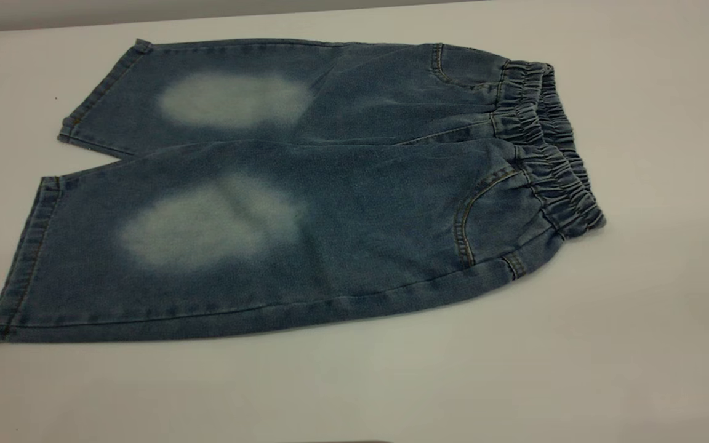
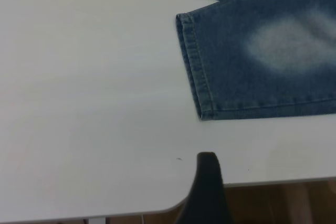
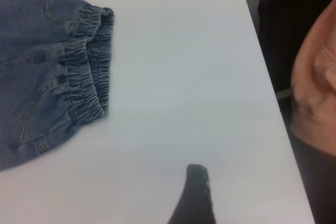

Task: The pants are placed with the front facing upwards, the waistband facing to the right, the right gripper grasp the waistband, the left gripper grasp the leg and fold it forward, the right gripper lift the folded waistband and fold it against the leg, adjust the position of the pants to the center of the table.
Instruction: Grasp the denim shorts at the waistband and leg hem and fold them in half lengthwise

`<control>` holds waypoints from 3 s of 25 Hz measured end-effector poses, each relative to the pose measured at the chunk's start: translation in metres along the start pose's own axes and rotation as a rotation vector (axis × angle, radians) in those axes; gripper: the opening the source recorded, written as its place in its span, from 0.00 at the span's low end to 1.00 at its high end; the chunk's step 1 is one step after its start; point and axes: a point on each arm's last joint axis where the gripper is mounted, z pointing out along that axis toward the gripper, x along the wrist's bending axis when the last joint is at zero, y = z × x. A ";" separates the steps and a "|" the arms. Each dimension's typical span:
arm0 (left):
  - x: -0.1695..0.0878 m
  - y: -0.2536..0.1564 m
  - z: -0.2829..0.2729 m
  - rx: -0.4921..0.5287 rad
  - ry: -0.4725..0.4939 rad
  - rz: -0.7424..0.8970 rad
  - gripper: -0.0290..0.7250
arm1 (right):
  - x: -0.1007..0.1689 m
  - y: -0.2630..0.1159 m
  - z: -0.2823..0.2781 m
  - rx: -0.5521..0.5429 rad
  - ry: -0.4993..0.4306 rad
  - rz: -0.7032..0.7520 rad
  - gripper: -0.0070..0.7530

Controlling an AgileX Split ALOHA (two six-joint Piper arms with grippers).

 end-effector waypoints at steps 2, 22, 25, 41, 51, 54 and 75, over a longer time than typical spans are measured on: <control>0.000 0.000 0.000 0.000 0.000 0.000 0.77 | 0.000 0.000 0.000 0.000 0.000 0.000 0.73; 0.000 0.000 0.000 0.000 0.000 0.000 0.77 | 0.000 0.000 0.000 0.000 0.000 0.000 0.73; 0.000 0.000 0.000 0.000 0.000 0.000 0.77 | 0.000 0.000 0.000 0.000 0.000 0.000 0.73; 0.000 0.000 0.000 0.000 0.000 0.000 0.77 | 0.000 0.000 0.000 0.000 0.000 0.000 0.73; 0.000 0.000 0.000 0.000 0.000 0.000 0.77 | 0.000 0.000 0.000 0.000 0.002 0.001 0.73; 0.000 0.000 0.000 0.000 0.000 0.000 0.77 | 0.001 0.000 0.000 0.000 0.010 0.005 0.73; -0.006 0.098 0.083 0.035 -0.035 -0.106 0.77 | 0.026 0.095 0.067 0.129 0.247 0.147 0.73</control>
